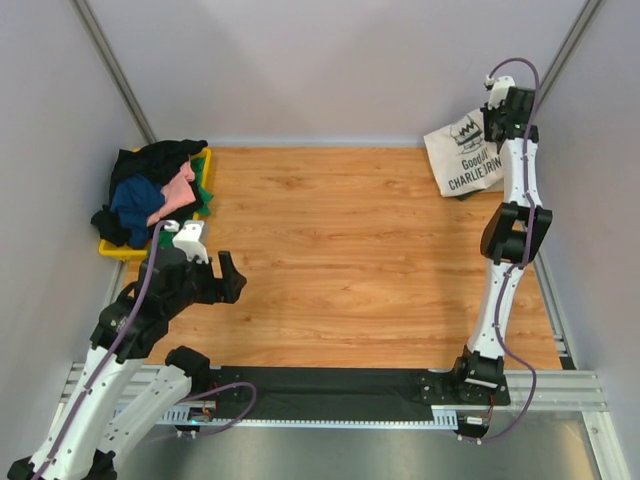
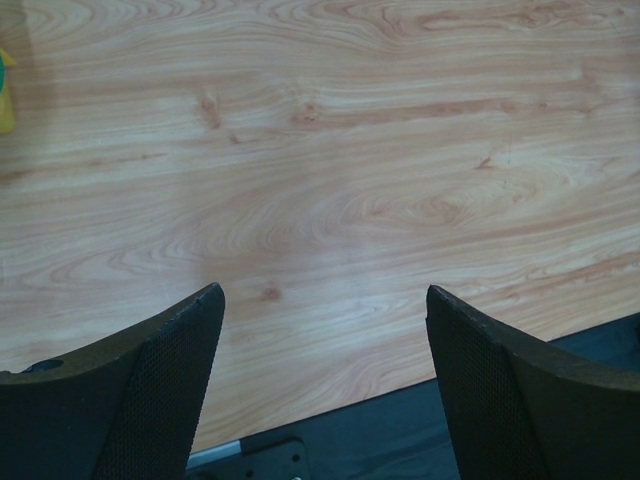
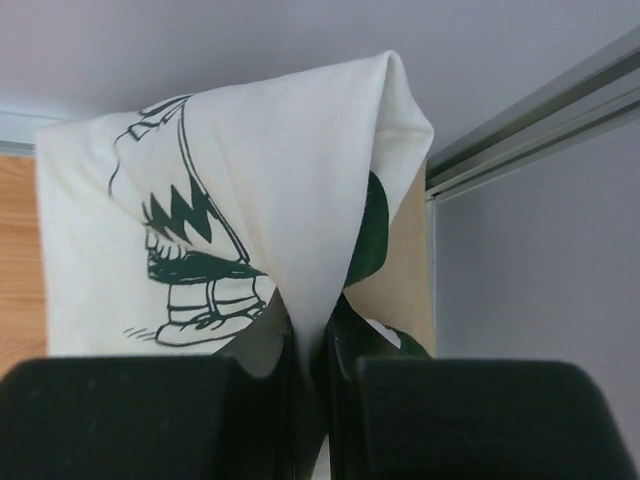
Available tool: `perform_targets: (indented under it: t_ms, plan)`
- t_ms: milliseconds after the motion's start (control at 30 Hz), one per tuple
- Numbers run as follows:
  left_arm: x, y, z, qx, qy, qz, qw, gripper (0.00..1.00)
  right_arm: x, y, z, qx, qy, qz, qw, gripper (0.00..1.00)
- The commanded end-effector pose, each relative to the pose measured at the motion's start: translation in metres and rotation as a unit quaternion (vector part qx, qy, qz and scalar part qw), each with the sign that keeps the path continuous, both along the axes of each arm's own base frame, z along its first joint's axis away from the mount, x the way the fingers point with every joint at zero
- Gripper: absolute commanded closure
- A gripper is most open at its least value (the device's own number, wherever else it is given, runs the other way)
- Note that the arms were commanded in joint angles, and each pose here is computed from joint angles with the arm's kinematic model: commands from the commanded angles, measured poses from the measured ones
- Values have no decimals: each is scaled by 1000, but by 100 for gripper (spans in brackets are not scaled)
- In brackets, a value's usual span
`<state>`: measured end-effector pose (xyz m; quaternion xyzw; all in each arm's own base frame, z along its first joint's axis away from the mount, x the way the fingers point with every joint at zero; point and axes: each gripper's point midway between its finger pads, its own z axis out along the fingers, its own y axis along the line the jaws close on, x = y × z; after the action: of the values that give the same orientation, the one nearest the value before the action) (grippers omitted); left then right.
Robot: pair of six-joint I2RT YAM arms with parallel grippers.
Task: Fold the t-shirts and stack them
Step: Neatly place the folded tshirt to the corner, then reset both grippers
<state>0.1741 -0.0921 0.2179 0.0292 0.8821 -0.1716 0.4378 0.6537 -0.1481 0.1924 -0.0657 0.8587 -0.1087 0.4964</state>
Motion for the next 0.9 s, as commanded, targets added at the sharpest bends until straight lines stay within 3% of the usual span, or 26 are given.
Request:
perform_targets:
  t_ms: [0, 33, 67, 133, 167, 267, 367, 400, 467, 500, 600, 733, 767, 800, 867]
  plan:
    - [7, 0, 2, 1, -2, 9, 1000, 11, 36, -36, 18, -78, -92, -18, 993, 97]
    - [7, 0, 1, 2, 1, 9, 1000, 11, 35, -59, 15, -105, -97, -72, 987, 90]
    - [7, 0, 0, 4, 5, 9, 1000, 11, 40, -71, 23, -125, -127, -99, 979, 64]
    - [9, -1, -2, 7, 11, 9, 1000, 11, 34, -105, 4, -154, -130, -182, 962, 23]
    - [9, -1, -3, 9, 14, 9, 1000, 11, 34, -115, 12, -162, -153, -210, 952, 14]
    - [9, -1, -3, 7, 13, 8, 1000, 11, 16, -135, 16, -163, -157, -287, 931, 11]
    - [8, -1, -1, 4, 8, 8, 1000, 11, -3, -135, 28, -121, -169, -335, 919, 10]
    - [8, 0, -1, 5, 7, 9, 1000, 11, -13, -131, 63, -103, -195, -340, 914, 10]
    - [7, -2, 0, 3, 5, 5, 1000, 11, -21, -117, 56, -56, -191, -336, 920, 9]
    - [8, -3, -1, 4, 7, 3, 1000, 11, -31, -109, 91, -42, -215, -332, 918, 9]
    - [8, -4, 0, 1, 6, -2, 1000, 10, -53, -84, 116, 16, -212, -327, 921, 7]
    - [9, -6, 0, 3, 6, -7, 1000, 9, -80, -33, 133, 122, -169, -292, 934, 0]
    - [8, -9, -1, -1, 10, -17, 1000, 8, -95, -21, 112, 142, -124, -296, 936, 0]
    - [7, -11, 0, -3, 10, -23, 1000, 8, -110, -5, 130, 173, -131, -290, 932, 0]
    - [7, -13, 0, -4, 11, -29, 1000, 8, -138, 43, 114, 218, -82, -240, 942, 0]
